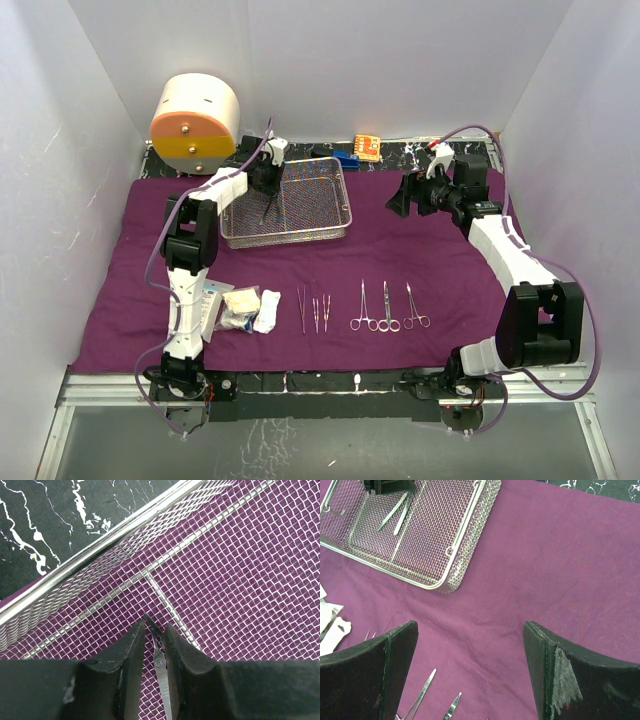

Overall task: Open and lay out the surgical kit
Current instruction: Pick up the medical item from the container.

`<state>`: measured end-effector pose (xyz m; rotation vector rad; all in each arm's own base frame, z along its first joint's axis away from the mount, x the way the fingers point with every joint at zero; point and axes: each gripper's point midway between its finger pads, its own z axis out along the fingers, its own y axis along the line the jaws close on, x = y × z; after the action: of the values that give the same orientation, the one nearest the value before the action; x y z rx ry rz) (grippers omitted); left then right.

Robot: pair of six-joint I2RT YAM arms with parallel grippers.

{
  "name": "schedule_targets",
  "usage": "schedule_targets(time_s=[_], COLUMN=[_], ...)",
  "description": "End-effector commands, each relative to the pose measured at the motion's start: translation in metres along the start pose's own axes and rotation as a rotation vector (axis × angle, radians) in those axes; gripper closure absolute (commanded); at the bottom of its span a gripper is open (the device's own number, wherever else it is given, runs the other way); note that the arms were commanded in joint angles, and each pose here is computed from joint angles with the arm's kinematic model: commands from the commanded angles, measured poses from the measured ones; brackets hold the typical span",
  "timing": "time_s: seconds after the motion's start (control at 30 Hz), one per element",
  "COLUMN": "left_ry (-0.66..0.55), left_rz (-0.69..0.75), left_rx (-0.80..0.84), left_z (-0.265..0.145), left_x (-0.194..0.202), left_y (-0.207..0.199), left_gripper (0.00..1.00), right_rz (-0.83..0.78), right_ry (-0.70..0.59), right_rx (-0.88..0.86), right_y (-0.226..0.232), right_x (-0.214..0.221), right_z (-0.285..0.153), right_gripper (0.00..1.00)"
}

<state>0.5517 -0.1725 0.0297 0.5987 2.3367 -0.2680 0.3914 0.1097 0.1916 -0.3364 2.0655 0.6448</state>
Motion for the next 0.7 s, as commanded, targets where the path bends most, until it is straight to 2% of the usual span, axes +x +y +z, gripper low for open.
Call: schedule_targets(time_s=[0.0, 0.23, 0.67], left_ry=[0.009, -0.002, -0.065], left_rz=[-0.007, -0.018, -0.008], left_rx=[0.023, 0.024, 0.009], left_z=[-0.007, -0.016, -0.038], left_x=[0.002, 0.002, -0.035], left_y=[-0.004, -0.006, -0.004], left_gripper=[0.79, 0.84, 1.0], right_rz=[-0.021, -0.013, -0.022], right_ry=[-0.058, -0.052, -0.08], right_rx=[-0.009, -0.018, -0.042], right_y=[-0.001, -0.001, 0.006], right_x=[-0.016, -0.013, -0.019], right_z=[0.001, 0.002, -0.003], right_gripper=[0.15, 0.15, 0.15])
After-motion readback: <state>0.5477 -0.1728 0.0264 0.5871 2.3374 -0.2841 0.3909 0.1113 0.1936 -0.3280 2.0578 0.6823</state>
